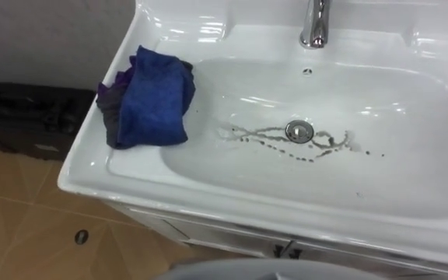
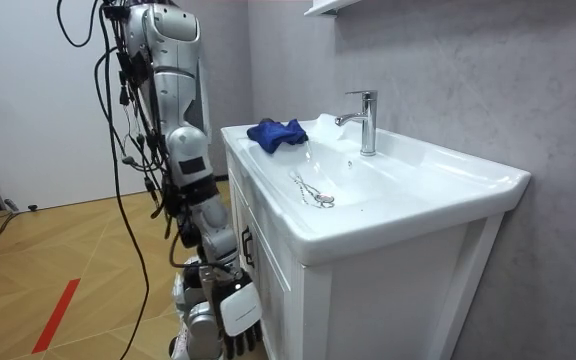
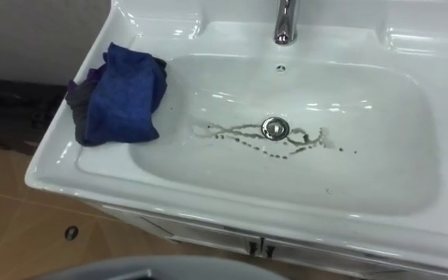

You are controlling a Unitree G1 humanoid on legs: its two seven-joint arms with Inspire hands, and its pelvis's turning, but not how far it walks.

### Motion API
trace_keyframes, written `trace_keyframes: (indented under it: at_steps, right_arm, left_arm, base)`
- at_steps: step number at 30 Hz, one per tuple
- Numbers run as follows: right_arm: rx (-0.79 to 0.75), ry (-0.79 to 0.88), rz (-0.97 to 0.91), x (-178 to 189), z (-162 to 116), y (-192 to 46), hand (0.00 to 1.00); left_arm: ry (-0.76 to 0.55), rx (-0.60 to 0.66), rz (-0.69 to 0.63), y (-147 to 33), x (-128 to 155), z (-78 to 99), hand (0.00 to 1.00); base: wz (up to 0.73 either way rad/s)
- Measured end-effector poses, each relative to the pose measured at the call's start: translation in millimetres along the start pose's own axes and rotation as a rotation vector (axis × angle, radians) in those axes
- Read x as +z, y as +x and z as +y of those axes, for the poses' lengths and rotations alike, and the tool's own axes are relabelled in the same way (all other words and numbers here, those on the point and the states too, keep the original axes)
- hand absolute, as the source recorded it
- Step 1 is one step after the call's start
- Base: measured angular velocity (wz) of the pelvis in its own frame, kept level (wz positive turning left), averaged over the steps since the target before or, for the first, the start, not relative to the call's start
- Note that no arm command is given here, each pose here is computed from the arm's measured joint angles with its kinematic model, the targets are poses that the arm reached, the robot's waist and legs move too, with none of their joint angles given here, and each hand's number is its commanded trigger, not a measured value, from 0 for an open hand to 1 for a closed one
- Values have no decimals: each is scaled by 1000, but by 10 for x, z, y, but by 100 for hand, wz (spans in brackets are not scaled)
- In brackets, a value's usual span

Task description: Wipe basin

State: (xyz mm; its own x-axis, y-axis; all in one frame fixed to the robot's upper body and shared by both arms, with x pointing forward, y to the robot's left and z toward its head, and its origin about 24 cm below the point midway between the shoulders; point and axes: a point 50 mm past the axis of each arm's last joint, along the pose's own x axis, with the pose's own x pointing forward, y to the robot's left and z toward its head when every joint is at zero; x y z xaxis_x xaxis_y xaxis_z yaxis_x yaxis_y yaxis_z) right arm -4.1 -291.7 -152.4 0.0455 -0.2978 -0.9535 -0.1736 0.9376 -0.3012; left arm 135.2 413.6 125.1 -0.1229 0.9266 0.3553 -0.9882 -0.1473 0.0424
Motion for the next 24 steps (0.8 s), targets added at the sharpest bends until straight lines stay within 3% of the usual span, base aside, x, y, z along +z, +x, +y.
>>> trace_keyframes:
  at_steps: [3,11,18,24]
  right_arm:
    - [21,16,19,-64,66,0,0]
    - [81,28,70,-183,118,-1,0]
    - [118,30,74,-172,133,1,0]
    - [141,10,85,-154,156,8,0]
  left_arm:
    - [19,-8,-127,-21,157,-18,0]
    - [73,-184,-394,-280,439,-212,0]
    - [63,-342,-471,-552,518,-347,0]
    - [44,-507,-469,-888,456,-437,0]
  base:
    - [-2]
    - [-3]
    - [-9]
    - [-3]
